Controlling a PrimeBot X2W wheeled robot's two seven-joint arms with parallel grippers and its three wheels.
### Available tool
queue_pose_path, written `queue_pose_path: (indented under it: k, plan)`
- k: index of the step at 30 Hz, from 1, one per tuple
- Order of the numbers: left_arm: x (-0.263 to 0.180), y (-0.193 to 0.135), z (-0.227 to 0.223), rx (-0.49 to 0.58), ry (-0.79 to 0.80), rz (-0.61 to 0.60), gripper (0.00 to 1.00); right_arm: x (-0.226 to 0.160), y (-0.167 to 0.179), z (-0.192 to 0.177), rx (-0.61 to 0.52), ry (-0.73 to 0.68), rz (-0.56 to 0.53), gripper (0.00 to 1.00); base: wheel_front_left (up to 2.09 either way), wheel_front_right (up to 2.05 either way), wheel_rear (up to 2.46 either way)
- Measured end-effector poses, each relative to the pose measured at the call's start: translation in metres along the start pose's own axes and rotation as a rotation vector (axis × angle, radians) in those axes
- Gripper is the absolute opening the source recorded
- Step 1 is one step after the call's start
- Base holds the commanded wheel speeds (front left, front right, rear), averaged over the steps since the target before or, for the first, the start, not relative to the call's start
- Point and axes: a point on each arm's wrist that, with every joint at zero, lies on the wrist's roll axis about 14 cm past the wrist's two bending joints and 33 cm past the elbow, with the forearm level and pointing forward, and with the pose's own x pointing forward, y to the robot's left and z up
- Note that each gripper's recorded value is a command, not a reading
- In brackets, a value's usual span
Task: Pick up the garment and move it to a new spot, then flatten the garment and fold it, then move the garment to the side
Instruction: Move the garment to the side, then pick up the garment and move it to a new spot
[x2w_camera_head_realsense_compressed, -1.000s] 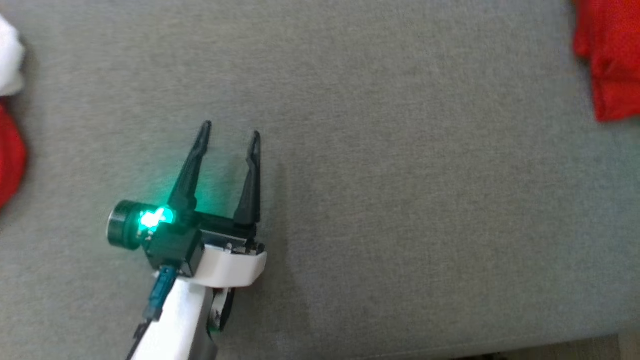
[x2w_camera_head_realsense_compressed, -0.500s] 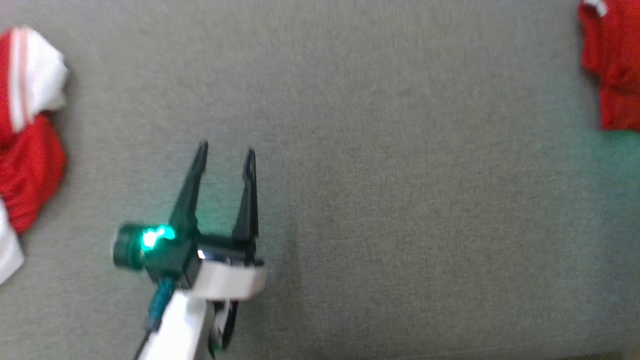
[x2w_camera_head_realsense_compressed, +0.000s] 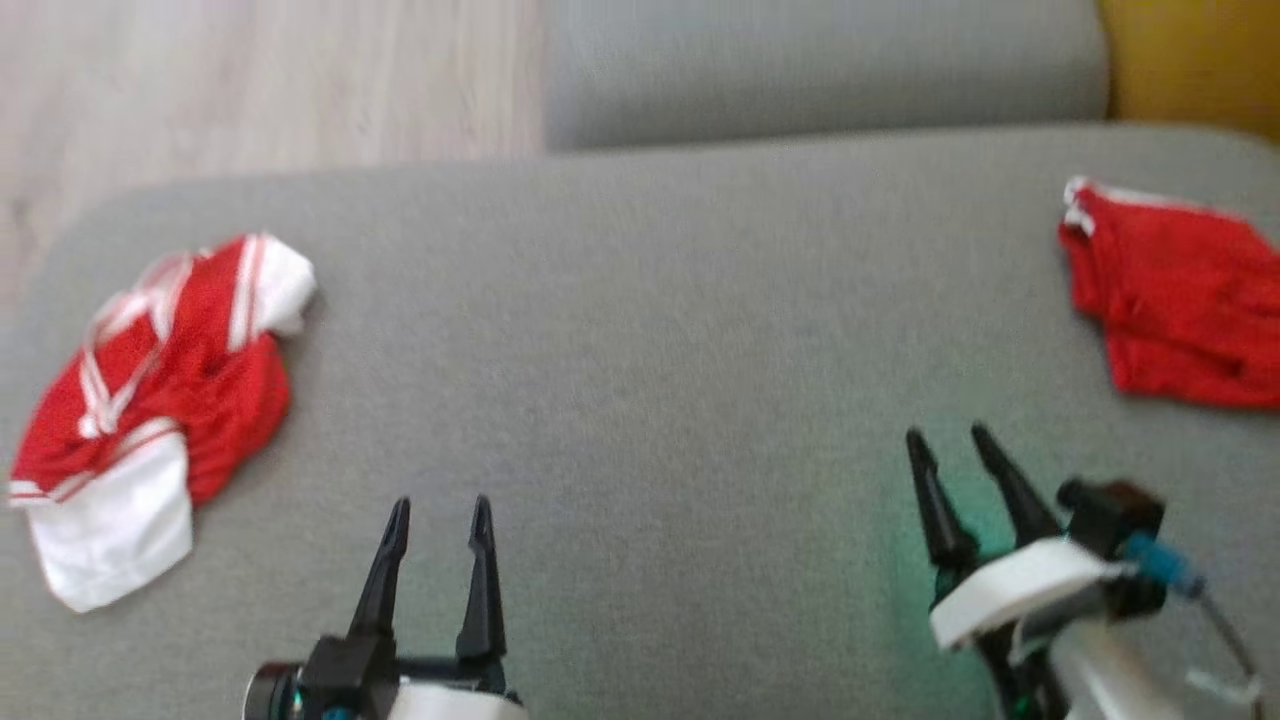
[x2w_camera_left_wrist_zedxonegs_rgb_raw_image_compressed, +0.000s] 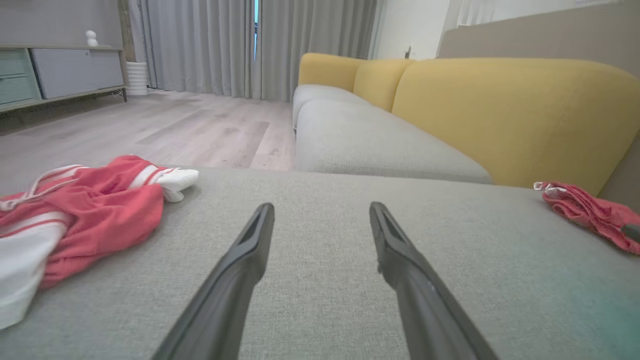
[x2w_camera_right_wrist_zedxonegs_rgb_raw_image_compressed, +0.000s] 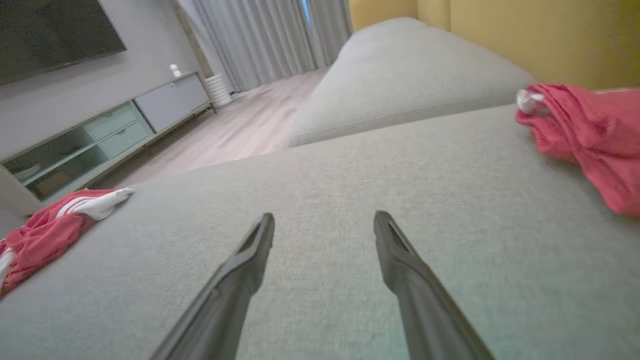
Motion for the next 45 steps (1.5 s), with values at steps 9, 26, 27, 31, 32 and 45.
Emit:
queue_pose_path:
  k: [9,26,27,31,32,45]
  plan:
    - [-0.033,0.009,0.048,0.055,-0.171,0.053,1.00,-0.044,0.016,0.053,-0.122,-0.235,-0.036,1.00,0.00,0.00,0.00]
    - [-0.055,0.018,0.024,0.096,-0.101,0.079,1.00,-0.071,0.012,0.027,-0.116,-0.178,-0.075,1.00,0.00,0.00,0.00]
    - [-0.055,0.018,0.023,0.096,-0.100,0.079,1.00,-0.071,0.012,0.026,-0.114,-0.178,-0.075,1.00,0.00,0.00,0.00]
    - [-0.055,0.018,0.022,0.096,-0.095,0.077,1.00,-0.071,0.012,0.026,-0.106,-0.177,-0.077,1.00,0.00,0.00,0.00]
    - [-0.054,0.017,0.022,0.097,-0.094,0.076,1.00,-0.071,0.012,0.025,-0.106,-0.176,-0.077,1.00,0.00,0.00,0.00]
    - [-0.054,0.019,0.017,0.098,-0.078,0.081,1.00,-0.070,0.012,0.022,-0.088,-0.167,-0.077,1.00,0.00,0.00,0.00]
